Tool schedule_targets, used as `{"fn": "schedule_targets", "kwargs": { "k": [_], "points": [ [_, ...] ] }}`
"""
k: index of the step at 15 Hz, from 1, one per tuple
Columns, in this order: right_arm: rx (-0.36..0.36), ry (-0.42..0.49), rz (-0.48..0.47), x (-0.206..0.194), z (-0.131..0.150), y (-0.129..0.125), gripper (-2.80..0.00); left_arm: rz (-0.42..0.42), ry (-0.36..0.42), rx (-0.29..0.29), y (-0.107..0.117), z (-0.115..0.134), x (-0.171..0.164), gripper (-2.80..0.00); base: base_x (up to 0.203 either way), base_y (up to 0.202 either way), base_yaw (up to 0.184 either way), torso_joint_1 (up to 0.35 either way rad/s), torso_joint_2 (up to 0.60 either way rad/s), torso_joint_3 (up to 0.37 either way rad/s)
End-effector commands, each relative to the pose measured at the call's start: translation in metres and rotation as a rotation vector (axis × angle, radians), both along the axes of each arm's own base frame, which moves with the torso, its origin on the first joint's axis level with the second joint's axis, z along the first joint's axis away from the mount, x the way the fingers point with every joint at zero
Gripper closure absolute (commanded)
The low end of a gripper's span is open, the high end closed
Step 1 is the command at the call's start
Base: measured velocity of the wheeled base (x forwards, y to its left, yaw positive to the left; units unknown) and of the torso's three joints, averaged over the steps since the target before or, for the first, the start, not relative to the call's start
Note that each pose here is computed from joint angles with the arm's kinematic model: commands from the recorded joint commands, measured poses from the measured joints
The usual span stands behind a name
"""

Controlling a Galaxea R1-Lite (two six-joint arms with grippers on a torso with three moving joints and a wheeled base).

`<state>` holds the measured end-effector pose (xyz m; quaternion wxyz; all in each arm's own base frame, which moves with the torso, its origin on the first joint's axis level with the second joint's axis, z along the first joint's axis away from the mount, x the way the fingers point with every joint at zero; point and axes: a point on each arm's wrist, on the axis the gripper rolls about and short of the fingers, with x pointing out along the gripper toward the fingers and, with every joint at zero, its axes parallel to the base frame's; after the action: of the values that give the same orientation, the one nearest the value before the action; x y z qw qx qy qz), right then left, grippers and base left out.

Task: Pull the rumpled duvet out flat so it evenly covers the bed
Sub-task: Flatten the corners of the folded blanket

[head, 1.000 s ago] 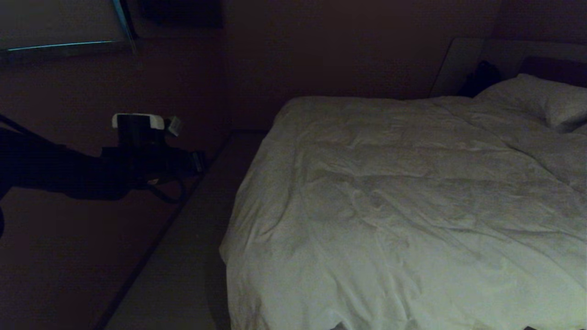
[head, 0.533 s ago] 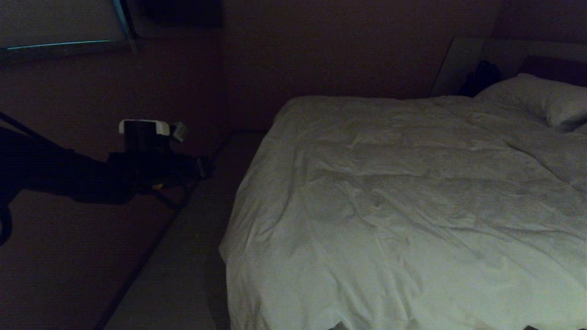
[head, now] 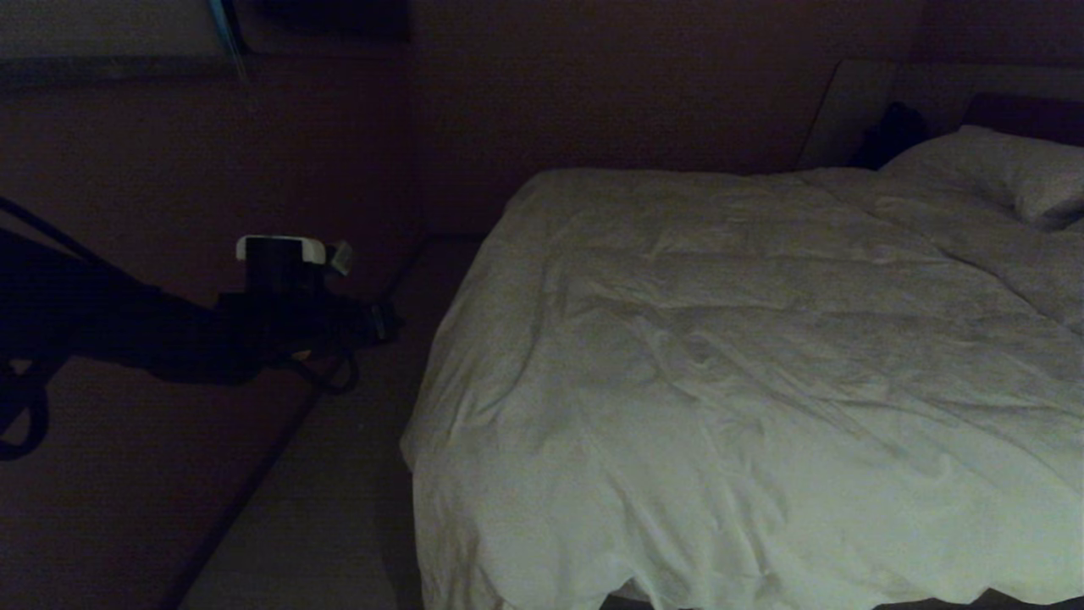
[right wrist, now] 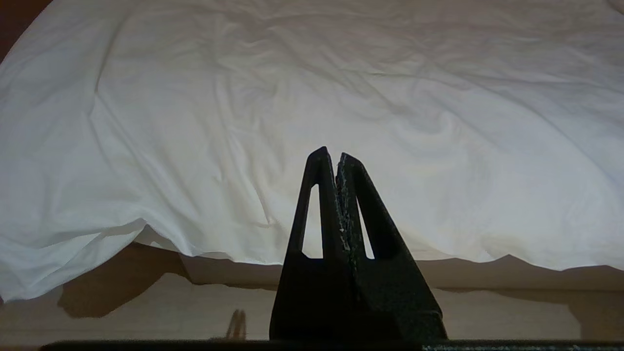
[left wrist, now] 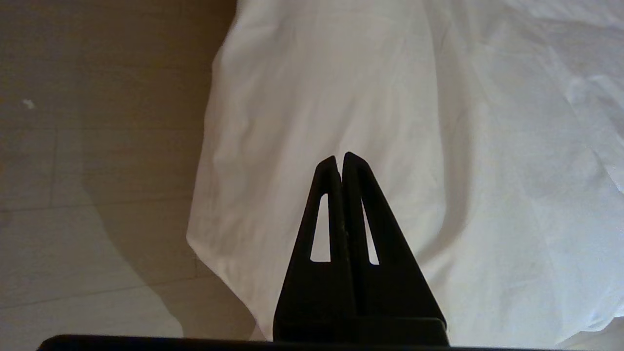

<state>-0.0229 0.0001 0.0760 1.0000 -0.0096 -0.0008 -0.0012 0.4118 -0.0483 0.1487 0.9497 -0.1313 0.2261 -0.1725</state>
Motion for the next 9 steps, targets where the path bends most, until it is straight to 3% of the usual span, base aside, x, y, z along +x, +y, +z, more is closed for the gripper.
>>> {"fn": "schedule_targets", "kwargs": {
  "k": [1, 6, 9],
  "points": [
    [-0.001, 0.0, 0.001, 0.0, 0.0, 0.0, 0.0, -0.009, 0.017, 0.001, -0.004, -0.01, 0.005, 0.0, 0.0, 0.0, 0.0, -0.002, 0.03, 0.019],
    [-0.001, 0.0, 0.001, 0.0, 0.0, 0.0, 0.0, -0.042, 0.034, 0.007, -0.021, -0.035, 0.032, 0.0, 0.0, 0.0, 0.0, 0.0, 0.0, 0.0],
    [-0.001, 0.0, 0.001, 0.0, 0.0, 0.0, 0.0, -0.073, 0.055, 0.016, -0.036, -0.065, 0.057, 0.0, 0.0, 0.0, 0.0, 0.0, 0.0, 0.0]
  ]
}}
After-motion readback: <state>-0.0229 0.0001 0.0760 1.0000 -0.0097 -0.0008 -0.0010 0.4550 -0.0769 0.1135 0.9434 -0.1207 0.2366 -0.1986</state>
